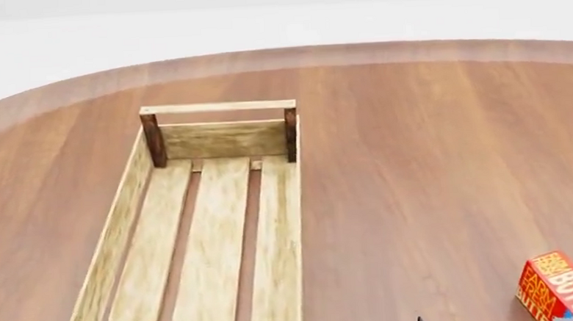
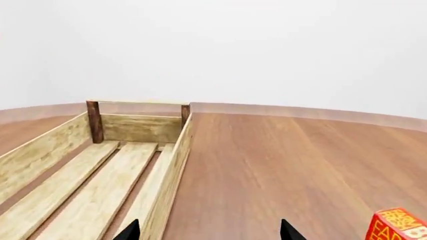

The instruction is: Pick up the cream cheese and put it in the tray.

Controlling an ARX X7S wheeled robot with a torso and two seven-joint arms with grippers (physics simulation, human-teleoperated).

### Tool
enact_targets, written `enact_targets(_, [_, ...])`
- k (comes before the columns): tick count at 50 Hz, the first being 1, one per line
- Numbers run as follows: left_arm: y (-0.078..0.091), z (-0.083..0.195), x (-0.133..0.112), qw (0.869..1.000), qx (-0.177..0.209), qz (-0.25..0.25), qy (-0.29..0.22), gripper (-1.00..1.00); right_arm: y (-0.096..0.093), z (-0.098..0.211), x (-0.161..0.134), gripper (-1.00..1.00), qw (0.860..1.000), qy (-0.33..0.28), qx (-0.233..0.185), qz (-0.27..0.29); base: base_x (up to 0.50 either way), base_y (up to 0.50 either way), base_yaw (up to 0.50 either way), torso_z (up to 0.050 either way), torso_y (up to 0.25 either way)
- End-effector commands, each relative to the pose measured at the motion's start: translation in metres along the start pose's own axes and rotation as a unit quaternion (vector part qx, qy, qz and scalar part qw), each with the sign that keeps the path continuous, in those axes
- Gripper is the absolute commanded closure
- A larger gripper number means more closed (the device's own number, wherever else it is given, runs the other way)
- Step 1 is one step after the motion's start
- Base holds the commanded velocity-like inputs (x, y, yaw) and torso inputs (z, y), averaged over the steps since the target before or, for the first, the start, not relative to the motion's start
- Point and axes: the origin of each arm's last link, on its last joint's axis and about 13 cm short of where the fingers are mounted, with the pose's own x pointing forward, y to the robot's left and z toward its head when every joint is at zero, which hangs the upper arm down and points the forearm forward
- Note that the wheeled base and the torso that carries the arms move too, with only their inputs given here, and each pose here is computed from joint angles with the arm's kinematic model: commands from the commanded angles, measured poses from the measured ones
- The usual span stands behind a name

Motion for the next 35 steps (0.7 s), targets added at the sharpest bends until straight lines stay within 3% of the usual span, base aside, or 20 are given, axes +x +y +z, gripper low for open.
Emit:
enact_targets(1, [0.0003,-0.0001,0.0,1.0,0.001,0.001,0.0,-1.0,0.0004,-0.0005,-0.0002,-1.0,1.0,0.0,-0.002,0.0,0.5,0.18,0.0,0.0,0.0])
enact_targets(24, [0.0001,0.0002,0.0003,1.0,-0.001,0.0,0.001,-1.0,-0.0002,-0.0003,0.0006,-1.0,1.0,0.003,0.001,-0.004,0.43,0.18,0.0,0.0,0.0])
enact_targets(35, [0.0002,0.0001,0.0003,1.0,-0.001,0.0,0.001,-1.0,-0.0003,-0.0004,0.0004,-1.0,1.0,0.004,-0.002,-0.007,0.04,0.11,0.0,0.0,0.001])
